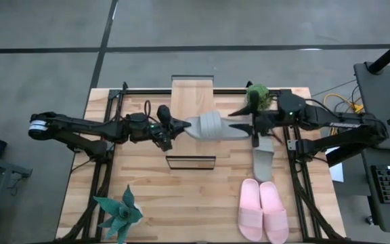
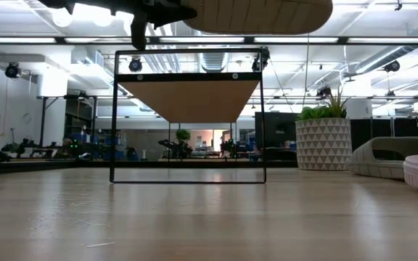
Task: Pick and place slides into the shelf
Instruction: Put the left gray slide on the shelf
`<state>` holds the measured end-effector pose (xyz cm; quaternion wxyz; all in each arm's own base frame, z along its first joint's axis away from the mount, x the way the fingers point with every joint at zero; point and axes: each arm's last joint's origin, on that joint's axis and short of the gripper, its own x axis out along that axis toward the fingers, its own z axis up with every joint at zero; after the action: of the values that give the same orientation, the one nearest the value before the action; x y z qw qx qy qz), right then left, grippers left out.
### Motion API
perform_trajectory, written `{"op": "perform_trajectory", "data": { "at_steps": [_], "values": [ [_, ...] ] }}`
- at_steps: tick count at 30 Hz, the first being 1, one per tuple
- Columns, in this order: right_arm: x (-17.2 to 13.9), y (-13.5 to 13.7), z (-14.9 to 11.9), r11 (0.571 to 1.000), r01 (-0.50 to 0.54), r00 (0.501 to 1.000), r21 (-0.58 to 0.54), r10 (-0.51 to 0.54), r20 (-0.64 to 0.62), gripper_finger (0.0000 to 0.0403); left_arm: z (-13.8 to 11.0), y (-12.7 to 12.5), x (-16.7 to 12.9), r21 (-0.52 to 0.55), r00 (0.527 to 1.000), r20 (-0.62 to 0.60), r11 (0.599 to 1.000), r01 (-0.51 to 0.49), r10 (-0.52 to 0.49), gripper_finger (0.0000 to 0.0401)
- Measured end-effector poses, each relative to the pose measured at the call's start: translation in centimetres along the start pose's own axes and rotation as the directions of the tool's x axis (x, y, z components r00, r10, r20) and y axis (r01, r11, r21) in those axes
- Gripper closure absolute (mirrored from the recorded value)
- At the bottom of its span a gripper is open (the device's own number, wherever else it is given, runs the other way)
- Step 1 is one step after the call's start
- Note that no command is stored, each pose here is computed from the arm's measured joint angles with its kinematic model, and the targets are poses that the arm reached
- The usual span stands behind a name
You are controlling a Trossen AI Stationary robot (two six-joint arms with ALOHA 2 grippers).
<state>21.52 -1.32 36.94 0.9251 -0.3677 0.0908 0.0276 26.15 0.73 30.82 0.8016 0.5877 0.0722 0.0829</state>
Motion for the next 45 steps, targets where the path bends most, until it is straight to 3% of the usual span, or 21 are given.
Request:
{"op": "perform_trajectory", "data": {
  "at_steps": [5, 9, 20, 25, 29, 38, 45],
  "values": [
    [1.5, 0.7, -0.2, 0.988, -0.041, 0.999, -0.149, 0.039, -0.012, 0.0253, 0.0, -0.1, 0.1, 0.001, 1.0, -0.001, 1.0, 0.004, -0.004, 0.0389],
    [2.6, 0.8, -0.3, 0.978, -0.034, 0.999, -0.206, 0.034, -0.006, 0.026, 0.0, -0.1, 0.1, 0.001, 1.0, -0.004, 1.0, 0.005, -0.005, 0.0389],
    [4.8, -0.1, 0.6, 0.97, -0.105, 0.994, -0.221, 0.093, -0.062, 0.0281, 0.0, -0.1, 0.1, 0.001, 1.0, 0.012, 1.0, 0.01, -0.01, 0.0388],
    [5.6, -0.7, 1.1, 0.963, -0.156, 0.985, -0.219, 0.135, -0.108, 0.0323, 0.0, -0.1, 0.1, -0.019, 1.0, 0.015, 1.0, 0.013, -0.013, 0.0387],
    [5.8, -0.9, 1.3, 0.951, -0.163, 0.984, -0.262, 0.136, -0.119, 0.0384, 0.0, 0.0, -0.1, -0.149, 1.0, 0.017, 0.989, 0.017, -0.014, 0.0383],
    [6.0, -1.2, 1.5, 0.943, -0.105, 0.992, -0.315, 0.077, -0.1, 0.0393, 0.2, 1.7, -2.5, -0.402, 0.999, 0.046, 0.915, 0.033, -0.016, 0.0286],
    [7.3, -0.6, 1.6, 0.959, -0.024, 0.982, -0.283, -0.03, -0.187, 0.0393, -0.5, 3.6, -5.9, -0.563, 0.992, -0.111, 0.819, -0.11, 0.058, 0.0213]
  ]
}}
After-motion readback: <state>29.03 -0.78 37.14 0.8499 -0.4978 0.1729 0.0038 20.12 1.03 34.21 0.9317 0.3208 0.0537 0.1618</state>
